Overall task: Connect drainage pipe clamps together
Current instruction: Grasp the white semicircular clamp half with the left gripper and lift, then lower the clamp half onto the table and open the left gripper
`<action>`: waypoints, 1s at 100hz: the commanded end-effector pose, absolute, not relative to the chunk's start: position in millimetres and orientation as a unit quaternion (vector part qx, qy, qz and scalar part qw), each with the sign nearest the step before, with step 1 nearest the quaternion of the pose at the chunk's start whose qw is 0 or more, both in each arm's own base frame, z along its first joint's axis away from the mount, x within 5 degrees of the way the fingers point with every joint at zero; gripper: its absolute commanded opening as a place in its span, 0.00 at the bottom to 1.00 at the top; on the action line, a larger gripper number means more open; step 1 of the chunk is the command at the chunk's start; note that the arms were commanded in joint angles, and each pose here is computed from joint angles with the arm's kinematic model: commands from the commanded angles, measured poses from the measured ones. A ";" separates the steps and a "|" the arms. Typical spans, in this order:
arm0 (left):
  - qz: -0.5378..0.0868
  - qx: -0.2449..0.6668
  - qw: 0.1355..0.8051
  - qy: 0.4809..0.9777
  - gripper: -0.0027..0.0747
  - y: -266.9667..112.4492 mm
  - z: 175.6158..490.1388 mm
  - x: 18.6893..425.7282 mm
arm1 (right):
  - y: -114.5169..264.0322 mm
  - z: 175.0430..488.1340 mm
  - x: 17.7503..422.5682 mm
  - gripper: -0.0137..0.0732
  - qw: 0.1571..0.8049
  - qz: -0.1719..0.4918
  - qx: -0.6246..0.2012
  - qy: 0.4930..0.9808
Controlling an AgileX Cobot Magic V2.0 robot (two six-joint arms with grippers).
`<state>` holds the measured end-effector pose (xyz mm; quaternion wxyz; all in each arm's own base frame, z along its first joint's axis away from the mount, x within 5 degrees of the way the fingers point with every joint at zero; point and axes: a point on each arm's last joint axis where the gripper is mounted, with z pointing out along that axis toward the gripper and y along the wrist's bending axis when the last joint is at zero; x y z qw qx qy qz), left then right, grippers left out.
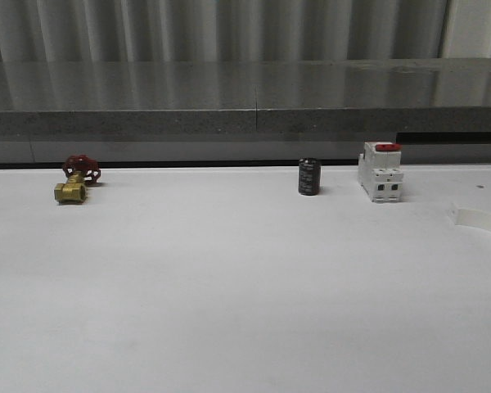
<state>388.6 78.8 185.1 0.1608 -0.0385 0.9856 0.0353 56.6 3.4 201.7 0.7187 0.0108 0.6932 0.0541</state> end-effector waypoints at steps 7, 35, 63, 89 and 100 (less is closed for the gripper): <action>0.021 -0.048 0.227 0.972 0.21 53.6 253.2 377.0 | 3.3 215.8 53.3 0.08 0.759 0.055 0.007 0.649; -0.024 -0.015 0.231 0.972 0.21 -31.1 283.4 359.6 | 3.3 215.8 53.3 0.08 0.759 0.055 0.007 0.649; -0.065 0.044 0.229 0.970 0.21 -125.8 267.2 352.1 | 3.3 215.8 53.3 0.08 0.759 0.055 0.007 0.649; -0.073 0.068 0.188 0.977 0.21 -180.0 225.1 347.3 | 3.3 215.8 53.3 0.08 0.759 0.055 0.007 0.649; -0.075 0.071 0.176 0.979 0.21 -195.9 210.1 345.2 | 3.3 215.8 53.3 0.08 0.759 0.055 0.007 0.649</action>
